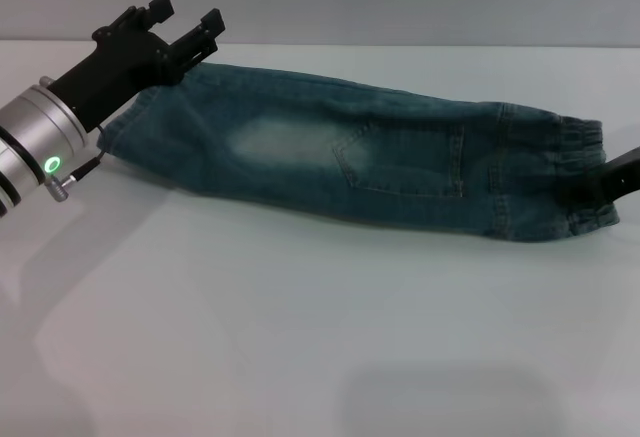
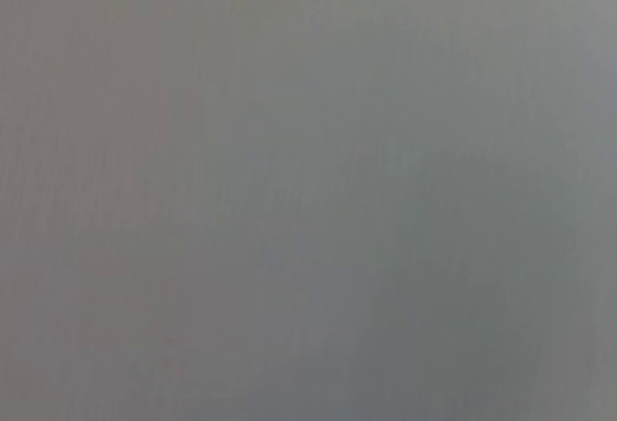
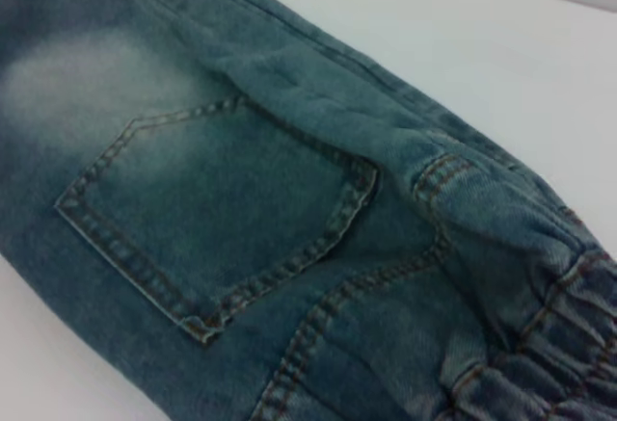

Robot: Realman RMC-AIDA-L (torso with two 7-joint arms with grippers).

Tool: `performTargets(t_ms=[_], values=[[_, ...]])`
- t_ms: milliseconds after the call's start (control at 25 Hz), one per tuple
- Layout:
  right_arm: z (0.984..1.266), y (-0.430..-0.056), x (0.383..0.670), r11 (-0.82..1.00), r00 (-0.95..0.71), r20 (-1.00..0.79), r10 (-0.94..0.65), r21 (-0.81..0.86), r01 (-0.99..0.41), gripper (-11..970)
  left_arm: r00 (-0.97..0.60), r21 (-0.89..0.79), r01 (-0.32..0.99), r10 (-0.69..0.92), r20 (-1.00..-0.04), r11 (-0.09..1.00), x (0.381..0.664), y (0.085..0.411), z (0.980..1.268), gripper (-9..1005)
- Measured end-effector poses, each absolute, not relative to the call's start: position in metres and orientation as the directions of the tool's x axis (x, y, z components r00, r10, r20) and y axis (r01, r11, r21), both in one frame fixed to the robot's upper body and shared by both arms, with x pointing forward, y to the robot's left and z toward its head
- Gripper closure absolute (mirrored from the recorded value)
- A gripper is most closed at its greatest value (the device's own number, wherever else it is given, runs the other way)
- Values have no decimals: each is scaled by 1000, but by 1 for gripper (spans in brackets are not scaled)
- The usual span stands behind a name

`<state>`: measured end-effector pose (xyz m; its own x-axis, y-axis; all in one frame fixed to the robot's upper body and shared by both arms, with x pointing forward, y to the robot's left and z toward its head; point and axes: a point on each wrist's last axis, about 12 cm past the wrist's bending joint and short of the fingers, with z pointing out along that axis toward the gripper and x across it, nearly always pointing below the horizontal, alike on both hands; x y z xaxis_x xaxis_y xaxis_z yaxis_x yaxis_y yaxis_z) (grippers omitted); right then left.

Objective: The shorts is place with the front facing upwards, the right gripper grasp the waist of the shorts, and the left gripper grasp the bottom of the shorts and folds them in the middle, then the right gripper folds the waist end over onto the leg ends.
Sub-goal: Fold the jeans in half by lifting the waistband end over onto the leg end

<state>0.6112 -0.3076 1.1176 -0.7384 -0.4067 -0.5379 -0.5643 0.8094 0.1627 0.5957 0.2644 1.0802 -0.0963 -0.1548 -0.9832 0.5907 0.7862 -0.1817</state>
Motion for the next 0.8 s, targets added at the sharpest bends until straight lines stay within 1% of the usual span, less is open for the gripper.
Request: performTargets(t_ms=[200, 320, 440, 480, 520, 680, 720, 760, 800], values=[[1117, -307, 609, 800, -723, -547, -421, 152, -581, 742, -103, -184, 593, -154, -983, 784, 594, 263, 1079, 213], [1121, -309, 608, 797, -717, -556, -421, 150, -585, 804, -111, -183, 602, -146, -983, 777, 594, 260, 1077, 213], [1133, -310, 605, 784, -701, -578, -418, 160, -600, 868, -108, -147, 634, -101, -989, 759, 594, 252, 1075, 213], [1144, -312, 602, 770, -688, -597, -414, 173, -614, 870, -108, -147, 634, -101, -989, 759, 594, 252, 1075, 213], [1144, -312, 602, 770, -688, -597, -414, 173, -614, 873, -110, -142, 640, -92, -990, 755, 594, 250, 1075, 213], [1170, -315, 595, 751, -661, -626, -413, 176, -637, 882, -127, -126, 661, -55, -990, 740, 596, 239, 1072, 213], [1183, -316, 593, 744, -646, -642, -413, 171, -646, 882, -130, -122, 664, -47, -990, 737, 597, 236, 1071, 213], [1183, -316, 593, 744, -646, -642, -413, 171, -646, 882, -132, -119, 668, -40, -990, 734, 597, 233, 1070, 213], [1190, -316, 591, 737, -636, -654, -410, 173, -653, 883, -135, -113, 675, -29, -990, 729, 598, 229, 1069, 213]])
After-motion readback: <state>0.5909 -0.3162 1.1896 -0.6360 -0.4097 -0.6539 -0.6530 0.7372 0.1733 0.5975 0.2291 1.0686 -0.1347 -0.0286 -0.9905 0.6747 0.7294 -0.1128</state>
